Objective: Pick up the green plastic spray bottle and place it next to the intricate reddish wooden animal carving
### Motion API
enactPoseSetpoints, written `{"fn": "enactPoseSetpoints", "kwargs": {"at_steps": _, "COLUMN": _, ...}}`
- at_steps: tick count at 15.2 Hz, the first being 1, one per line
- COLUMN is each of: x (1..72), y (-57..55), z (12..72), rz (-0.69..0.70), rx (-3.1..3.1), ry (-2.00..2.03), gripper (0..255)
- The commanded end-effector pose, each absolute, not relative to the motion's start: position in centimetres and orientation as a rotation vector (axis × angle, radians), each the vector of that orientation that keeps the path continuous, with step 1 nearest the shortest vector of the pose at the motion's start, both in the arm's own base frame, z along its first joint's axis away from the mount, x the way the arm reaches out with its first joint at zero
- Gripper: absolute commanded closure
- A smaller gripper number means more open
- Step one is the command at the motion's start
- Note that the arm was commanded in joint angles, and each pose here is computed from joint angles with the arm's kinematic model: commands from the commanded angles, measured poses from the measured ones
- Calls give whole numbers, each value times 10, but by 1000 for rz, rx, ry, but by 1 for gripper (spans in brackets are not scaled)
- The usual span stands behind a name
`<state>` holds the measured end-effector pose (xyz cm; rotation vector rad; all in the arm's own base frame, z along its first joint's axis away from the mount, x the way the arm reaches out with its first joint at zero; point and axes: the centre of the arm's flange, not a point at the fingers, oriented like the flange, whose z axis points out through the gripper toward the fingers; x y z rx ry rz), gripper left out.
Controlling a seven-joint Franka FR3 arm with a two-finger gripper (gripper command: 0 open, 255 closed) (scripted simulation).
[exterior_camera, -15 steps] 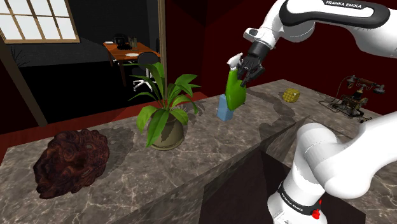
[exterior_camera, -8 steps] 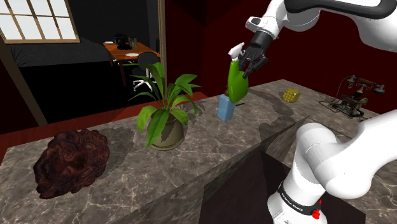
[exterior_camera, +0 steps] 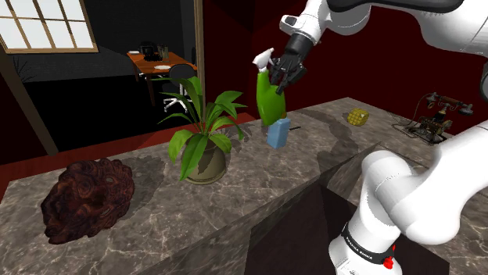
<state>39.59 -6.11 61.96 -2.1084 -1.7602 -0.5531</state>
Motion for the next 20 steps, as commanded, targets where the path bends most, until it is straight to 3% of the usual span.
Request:
{"fn": "enactPoseSetpoints", "kwargs": {"at_steps": 1, "x": 408, "y": -39, "z": 621, "rz": -555, "rx": -2108, "ry": -1759, "gripper": 255}}
{"fn": "enactPoseSetpoints", "kwargs": {"at_steps": 20, "x": 537, "y": 176, "z": 622, "rz": -555, "rx": -2108, "ry": -1759, "gripper": 255}}
